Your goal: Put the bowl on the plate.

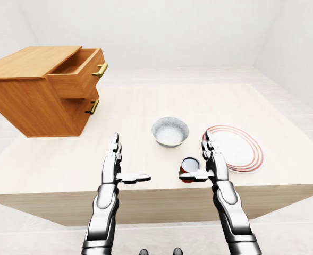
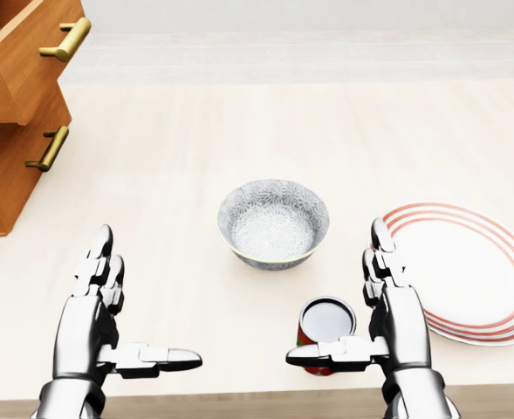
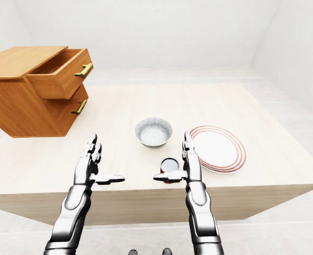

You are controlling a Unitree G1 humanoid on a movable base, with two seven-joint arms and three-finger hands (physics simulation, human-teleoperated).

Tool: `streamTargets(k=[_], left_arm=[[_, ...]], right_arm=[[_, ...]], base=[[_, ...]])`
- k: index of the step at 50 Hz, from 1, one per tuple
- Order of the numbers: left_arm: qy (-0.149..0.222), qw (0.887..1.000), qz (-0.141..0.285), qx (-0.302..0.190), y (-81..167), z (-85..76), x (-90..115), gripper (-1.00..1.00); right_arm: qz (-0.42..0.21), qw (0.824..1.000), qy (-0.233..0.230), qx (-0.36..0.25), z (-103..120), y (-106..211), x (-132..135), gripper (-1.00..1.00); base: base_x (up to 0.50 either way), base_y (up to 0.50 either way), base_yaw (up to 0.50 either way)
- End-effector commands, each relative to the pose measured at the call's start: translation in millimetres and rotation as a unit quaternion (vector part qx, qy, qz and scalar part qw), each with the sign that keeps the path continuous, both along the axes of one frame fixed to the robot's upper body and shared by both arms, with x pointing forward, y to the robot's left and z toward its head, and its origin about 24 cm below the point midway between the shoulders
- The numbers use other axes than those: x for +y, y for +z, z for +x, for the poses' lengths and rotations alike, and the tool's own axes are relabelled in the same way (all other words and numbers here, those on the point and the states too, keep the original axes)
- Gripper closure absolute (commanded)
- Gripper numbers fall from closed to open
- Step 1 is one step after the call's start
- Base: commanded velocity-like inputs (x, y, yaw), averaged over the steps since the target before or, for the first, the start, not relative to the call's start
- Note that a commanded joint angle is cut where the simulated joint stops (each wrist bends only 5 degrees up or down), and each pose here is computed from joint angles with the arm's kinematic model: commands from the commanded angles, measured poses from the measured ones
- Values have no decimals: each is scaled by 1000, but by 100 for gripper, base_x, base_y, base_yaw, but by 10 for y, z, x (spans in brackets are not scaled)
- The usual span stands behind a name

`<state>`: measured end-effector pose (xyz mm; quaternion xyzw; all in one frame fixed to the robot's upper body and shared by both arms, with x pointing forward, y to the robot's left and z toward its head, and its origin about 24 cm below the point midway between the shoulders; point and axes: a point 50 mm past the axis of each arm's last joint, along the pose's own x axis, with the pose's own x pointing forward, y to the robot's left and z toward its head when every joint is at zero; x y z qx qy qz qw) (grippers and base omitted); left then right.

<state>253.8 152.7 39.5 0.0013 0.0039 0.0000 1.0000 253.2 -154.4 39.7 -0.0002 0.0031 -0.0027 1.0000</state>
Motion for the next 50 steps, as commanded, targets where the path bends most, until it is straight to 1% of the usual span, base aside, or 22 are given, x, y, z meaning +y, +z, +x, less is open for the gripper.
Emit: streamTargets(k=[1,3,5,7,8,9,10,13,18,30,42,50], left_arm=[[9,1000,11,-1,40,4,123,-100],[14,1000,6,3,52,2,138,-100],[12,1000,13,3,61,-11,144,-100],[13,1000,6,3,79,-19,144,-100],[11,1000,8,4,83,-21,146,-100],[9,1000,20,3,91,-20,153,-100],[15,1000,21,0,109,-9,171,-100],[16,1000,14,-5,153,1,181,-100],[20,999,22,-43,332,-13,224,-100],[26,996,34,-84,529,-57,287,-100],[28,995,42,-81,518,-84,324,-100],[29,995,46,-83,530,-87,326,-100]], right_arm=[[-6,1000,5,-2,-19,102,-67,-100],[-9,1000,7,-6,-35,133,-68,-100],[-11,1000,8,-6,-46,147,-74,-100],[-15,1000,8,-12,-58,181,-79,-100],[-16,1000,9,-16,-62,200,-79,-100],[-17,1000,9,-21,-65,222,-82,-100],[-18,999,9,-25,-66,241,-88,-100],[-23,999,10,-32,-70,276,-90,-100],[-27,998,13,-53,-78,375,-88,-100],[-32,997,15,-72,-74,466,-79,-100],[-33,996,16,-80,-65,504,-73,-100],[-34,996,16,-80,-79,503,-71,-100]], base=[[0,0,0],[0,0,0],[0,0,0],[0,0,0],[0,0,0],[0,0,0],[0,0,0],[0,0,0],[0,0,0],[0,0,0],[0,-11,0],[0,-30,0]])
